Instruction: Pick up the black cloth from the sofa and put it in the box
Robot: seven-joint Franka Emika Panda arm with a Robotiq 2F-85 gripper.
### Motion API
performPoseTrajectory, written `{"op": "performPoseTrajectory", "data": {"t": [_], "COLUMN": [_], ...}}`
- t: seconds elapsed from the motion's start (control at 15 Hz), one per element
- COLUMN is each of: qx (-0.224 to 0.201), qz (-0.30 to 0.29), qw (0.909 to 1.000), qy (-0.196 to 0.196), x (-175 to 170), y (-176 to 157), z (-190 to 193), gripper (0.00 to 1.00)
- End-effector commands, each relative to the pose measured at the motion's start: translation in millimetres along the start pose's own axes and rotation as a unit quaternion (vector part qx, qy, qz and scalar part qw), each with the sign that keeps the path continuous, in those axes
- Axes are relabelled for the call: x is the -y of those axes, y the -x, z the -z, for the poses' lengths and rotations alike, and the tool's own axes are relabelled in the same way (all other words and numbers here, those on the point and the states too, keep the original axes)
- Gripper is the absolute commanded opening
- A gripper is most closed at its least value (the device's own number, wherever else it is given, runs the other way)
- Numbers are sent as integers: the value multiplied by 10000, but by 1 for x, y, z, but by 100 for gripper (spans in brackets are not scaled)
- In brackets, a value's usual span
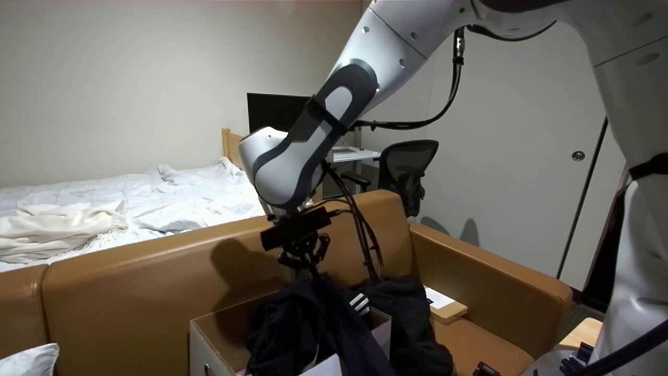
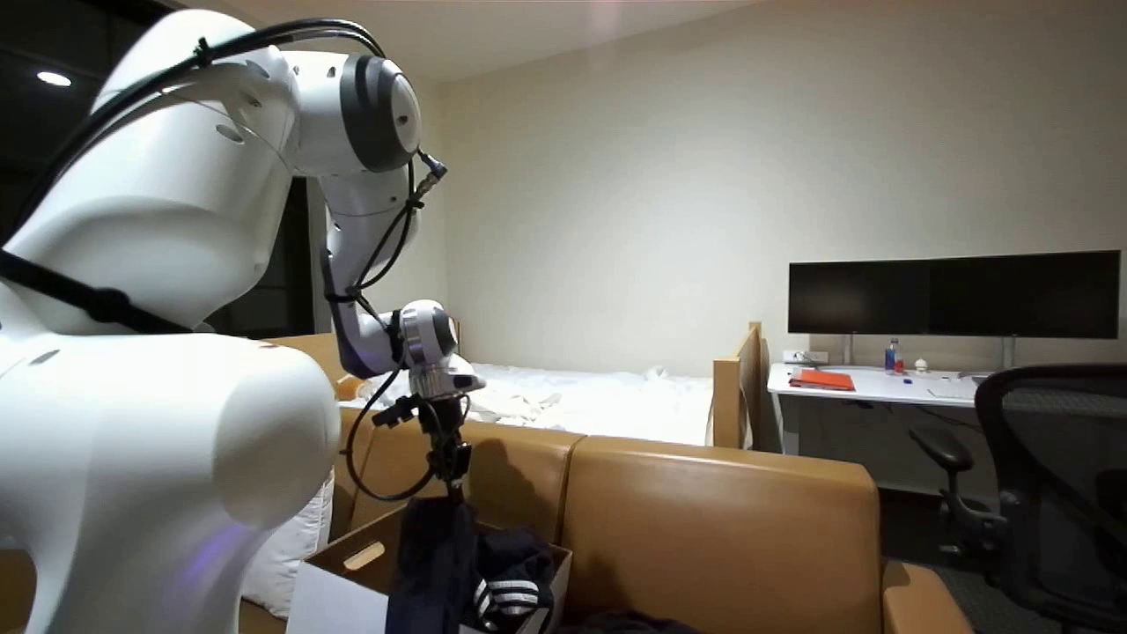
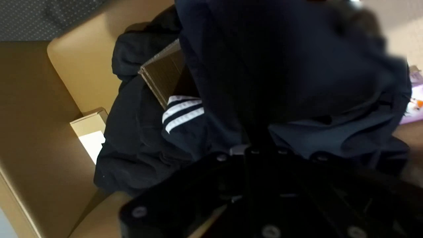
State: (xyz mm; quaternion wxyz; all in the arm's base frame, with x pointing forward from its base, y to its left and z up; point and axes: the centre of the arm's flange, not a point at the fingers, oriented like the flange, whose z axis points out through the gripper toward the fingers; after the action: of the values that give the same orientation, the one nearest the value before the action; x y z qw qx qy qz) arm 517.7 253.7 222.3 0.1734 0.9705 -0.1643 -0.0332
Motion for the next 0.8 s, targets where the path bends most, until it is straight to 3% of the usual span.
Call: {"op": "performPoseTrajectory", "data": {"t": [0.0, 0.4, 0.73], "qx": [-245, -579, -815], "qz": [-223, -421, -587], "qw": [9992, 9946, 9908], "qy": [-216, -752, -912], "x": [2, -6, -23], "y": [-19, -44, -36], "z": [69, 169, 244], "gripper": [0, 0, 0]}}
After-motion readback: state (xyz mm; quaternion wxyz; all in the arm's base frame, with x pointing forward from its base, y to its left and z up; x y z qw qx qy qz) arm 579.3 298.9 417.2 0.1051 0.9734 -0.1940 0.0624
